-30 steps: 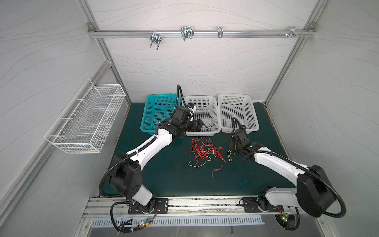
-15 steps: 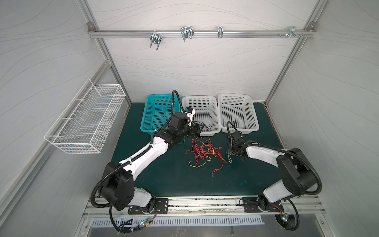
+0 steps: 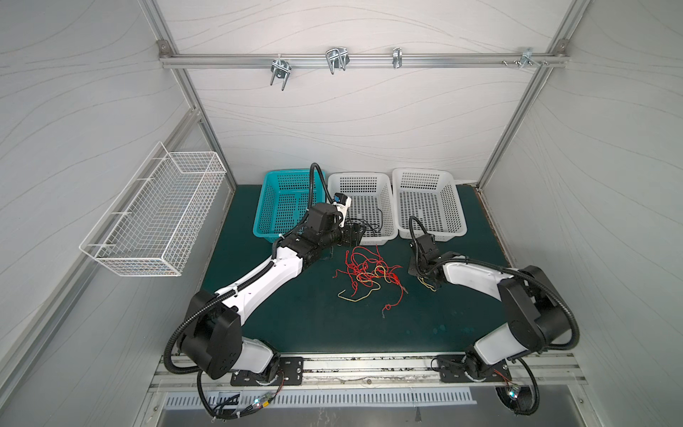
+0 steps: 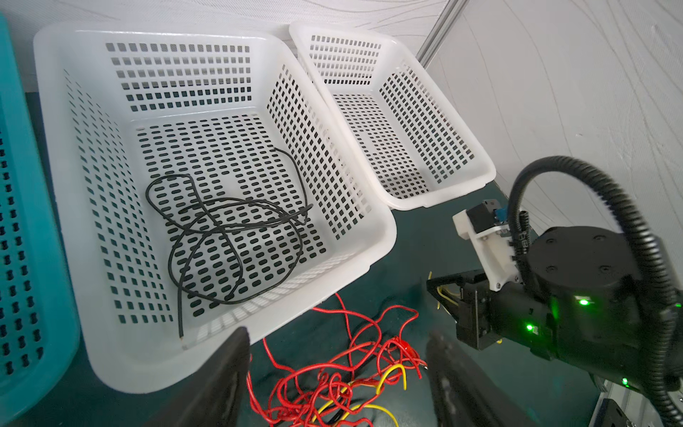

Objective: Untangle the cables
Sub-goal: 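Carry the short yellow wire with the right gripper to the farther white basket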

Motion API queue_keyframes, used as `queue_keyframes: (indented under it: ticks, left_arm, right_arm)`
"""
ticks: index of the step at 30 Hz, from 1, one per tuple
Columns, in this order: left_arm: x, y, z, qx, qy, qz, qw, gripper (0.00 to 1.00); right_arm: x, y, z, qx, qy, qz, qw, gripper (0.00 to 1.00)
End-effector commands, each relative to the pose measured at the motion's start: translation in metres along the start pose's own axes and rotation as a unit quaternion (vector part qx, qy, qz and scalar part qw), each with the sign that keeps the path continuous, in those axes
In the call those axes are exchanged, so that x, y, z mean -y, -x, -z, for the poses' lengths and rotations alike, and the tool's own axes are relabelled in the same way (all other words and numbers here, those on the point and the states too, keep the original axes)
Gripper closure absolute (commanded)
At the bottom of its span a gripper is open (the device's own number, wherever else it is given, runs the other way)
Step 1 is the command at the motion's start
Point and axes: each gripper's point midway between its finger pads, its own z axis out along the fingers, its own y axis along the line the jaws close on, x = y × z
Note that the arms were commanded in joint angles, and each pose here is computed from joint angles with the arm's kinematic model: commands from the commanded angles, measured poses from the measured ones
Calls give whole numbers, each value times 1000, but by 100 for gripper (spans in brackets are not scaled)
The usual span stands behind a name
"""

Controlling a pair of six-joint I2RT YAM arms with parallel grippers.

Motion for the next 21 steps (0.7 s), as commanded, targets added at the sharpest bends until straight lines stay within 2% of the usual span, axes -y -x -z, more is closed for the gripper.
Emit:
queue_keyframes:
  ticks: [1, 8, 12, 16, 21]
  left_arm:
    - [3, 12, -1, 23, -2, -7, 1000, 24]
    - [2, 4, -2, 14, -3, -10, 1000, 24]
    - [4, -1, -1, 11, -11, -13, 1000, 24]
    - [12, -4, 2, 9, -34, -19, 999, 24]
    - [20, -16, 4, -11, -48, -33, 998, 24]
  right_arm:
    - [-8, 19, 28, 39, 22, 5, 999, 100]
    - [-33, 66, 82, 125, 70, 34, 989, 100]
    - [-38, 103, 101, 176, 71, 46, 981, 99]
    - [-35, 144, 98, 200, 60, 32, 977, 98]
    - [-37, 189, 72, 208, 52, 23, 976, 95]
